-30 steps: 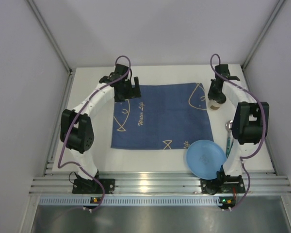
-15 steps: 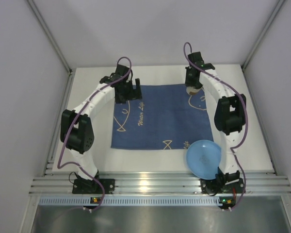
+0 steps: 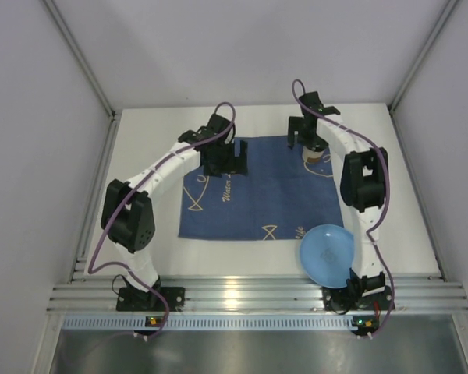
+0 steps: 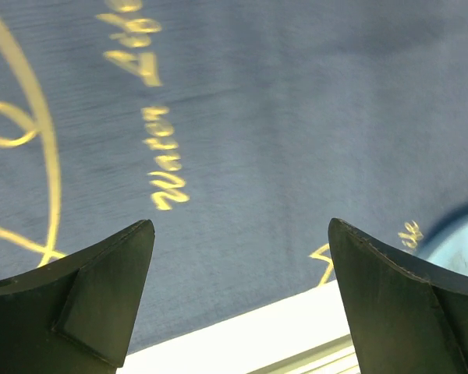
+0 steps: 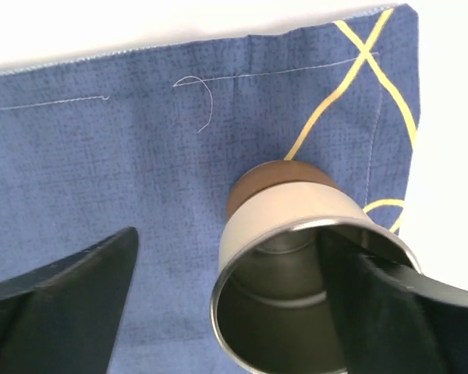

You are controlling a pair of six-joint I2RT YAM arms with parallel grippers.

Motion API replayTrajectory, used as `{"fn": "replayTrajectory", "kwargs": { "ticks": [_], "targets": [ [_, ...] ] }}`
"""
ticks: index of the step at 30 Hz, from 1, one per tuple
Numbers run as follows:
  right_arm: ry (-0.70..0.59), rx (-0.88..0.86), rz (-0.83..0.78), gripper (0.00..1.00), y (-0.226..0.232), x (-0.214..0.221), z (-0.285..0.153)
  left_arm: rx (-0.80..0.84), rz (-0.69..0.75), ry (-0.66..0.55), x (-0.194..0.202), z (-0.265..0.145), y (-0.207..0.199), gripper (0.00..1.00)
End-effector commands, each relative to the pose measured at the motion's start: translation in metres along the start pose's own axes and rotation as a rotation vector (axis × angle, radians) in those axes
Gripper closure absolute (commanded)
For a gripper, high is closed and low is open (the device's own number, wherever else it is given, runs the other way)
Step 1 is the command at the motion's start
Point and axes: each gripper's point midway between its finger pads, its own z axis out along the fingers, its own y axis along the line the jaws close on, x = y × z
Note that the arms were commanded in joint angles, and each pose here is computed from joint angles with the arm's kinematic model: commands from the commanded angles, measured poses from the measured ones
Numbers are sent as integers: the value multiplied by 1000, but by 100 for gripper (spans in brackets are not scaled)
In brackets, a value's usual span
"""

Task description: Set the dinner table for one person

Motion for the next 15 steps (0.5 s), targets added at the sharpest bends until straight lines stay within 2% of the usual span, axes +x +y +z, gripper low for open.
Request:
{"fn": "replayTrajectory", "kwargs": {
  "ticks": [1,5,8,10,15],
  "targets": [
    [-137,-13,13,1,-6,-40,-63,131,152,17,3,-5,-55,2],
    [-193,51,70,0,-44,-48,-110,262,329,137,54,10,-118,3],
    [-185,75,149,0,-79,-28,-137,343,409,226,96,21,-150,4],
    [-173,93,192,0,-97,-4,-152,386,436,264,113,28,-163,5],
    [-97,66,247,0,-109,62,-163,512,511,358,150,30,-199,7]
  ]
}}
